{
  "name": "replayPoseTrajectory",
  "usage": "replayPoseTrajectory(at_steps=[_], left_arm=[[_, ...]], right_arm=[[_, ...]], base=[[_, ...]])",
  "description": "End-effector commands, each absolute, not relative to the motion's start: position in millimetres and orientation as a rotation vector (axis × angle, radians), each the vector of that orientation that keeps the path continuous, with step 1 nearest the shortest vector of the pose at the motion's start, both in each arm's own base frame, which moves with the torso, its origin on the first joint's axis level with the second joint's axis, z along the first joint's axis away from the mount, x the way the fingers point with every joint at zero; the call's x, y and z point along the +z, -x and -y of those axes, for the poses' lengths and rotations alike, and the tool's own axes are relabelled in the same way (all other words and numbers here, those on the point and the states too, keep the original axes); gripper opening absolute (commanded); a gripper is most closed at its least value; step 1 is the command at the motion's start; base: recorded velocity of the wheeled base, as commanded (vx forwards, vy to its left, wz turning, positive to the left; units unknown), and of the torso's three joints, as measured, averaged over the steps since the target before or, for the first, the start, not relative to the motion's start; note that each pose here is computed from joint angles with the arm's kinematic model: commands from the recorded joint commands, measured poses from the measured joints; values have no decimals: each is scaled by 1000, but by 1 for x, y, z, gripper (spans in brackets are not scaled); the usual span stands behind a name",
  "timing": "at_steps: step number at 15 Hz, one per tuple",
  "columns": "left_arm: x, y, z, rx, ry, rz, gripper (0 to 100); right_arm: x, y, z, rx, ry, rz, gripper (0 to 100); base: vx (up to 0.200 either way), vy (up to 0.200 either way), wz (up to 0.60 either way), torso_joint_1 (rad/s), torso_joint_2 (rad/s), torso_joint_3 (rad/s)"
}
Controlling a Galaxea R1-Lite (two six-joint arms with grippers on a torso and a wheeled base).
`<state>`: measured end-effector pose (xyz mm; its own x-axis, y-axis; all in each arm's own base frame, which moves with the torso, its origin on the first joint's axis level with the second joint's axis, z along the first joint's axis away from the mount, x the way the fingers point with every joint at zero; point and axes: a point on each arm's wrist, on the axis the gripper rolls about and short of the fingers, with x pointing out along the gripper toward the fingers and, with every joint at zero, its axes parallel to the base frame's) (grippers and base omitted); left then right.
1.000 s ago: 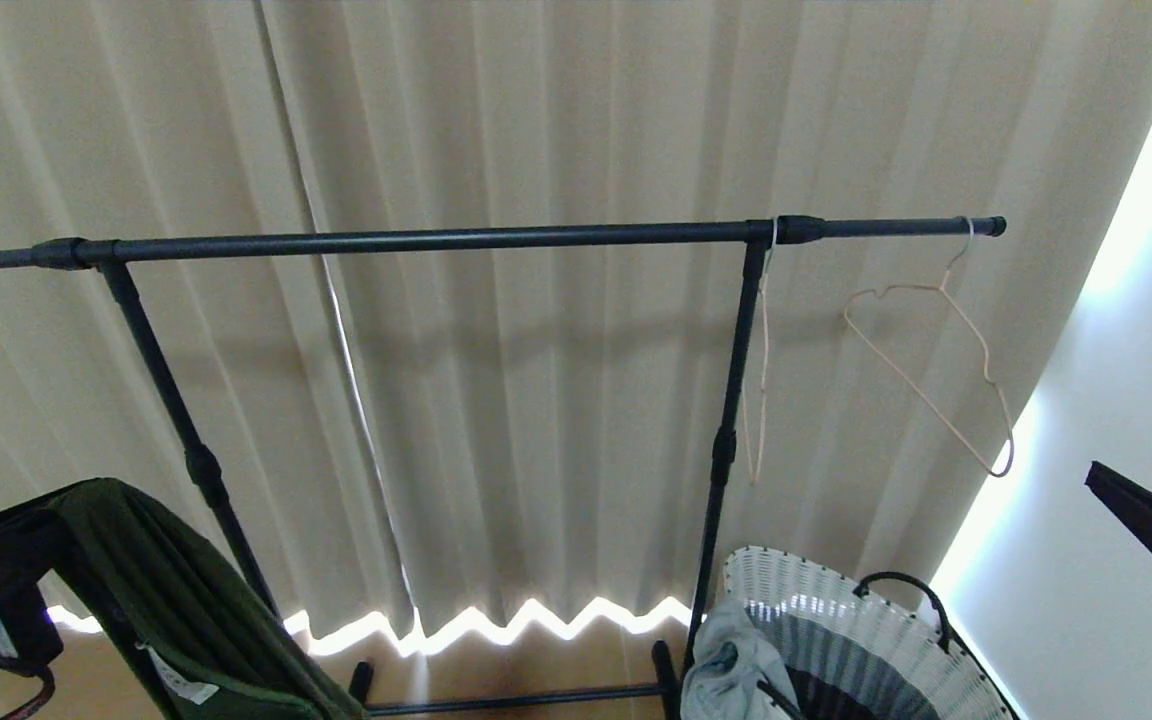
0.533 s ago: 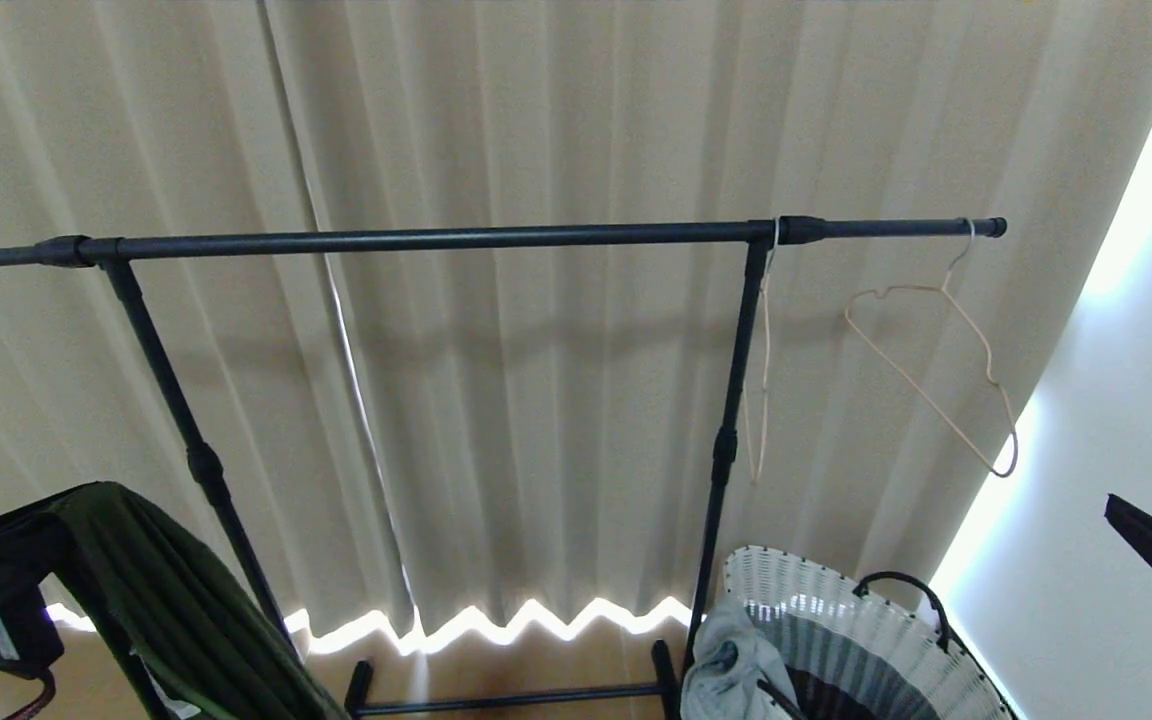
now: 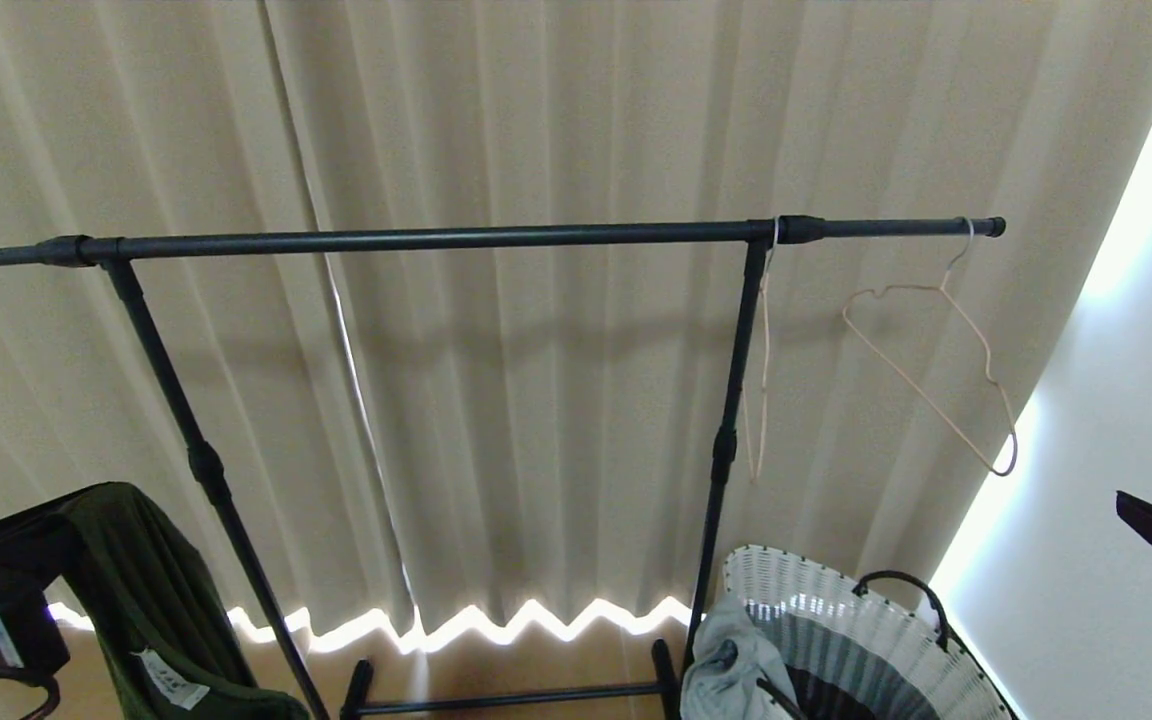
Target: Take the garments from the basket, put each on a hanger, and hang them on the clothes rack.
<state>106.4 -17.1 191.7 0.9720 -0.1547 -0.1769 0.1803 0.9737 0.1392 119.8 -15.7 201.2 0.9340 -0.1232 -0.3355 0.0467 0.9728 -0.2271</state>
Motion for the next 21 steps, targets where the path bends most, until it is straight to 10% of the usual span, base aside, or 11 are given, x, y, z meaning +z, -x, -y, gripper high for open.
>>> replayPoseTrajectory(at_steps=[1, 10, 21], left_arm=[[193, -106, 18, -174, -155, -161, 0], [187, -104, 20, -202, -163, -176, 0], [190, -96, 21, -230, -198, -137, 0]], right_arm=[[206, -131, 19, -97, 208, -389, 100], [200, -175, 30, -114, 158, -490, 100], [184, -242, 49, -183, -42, -604, 100]], base=[[200, 0, 0, 7, -2, 2], [200, 0, 0, 2, 0, 1], [0, 0, 0, 0, 0, 0]])
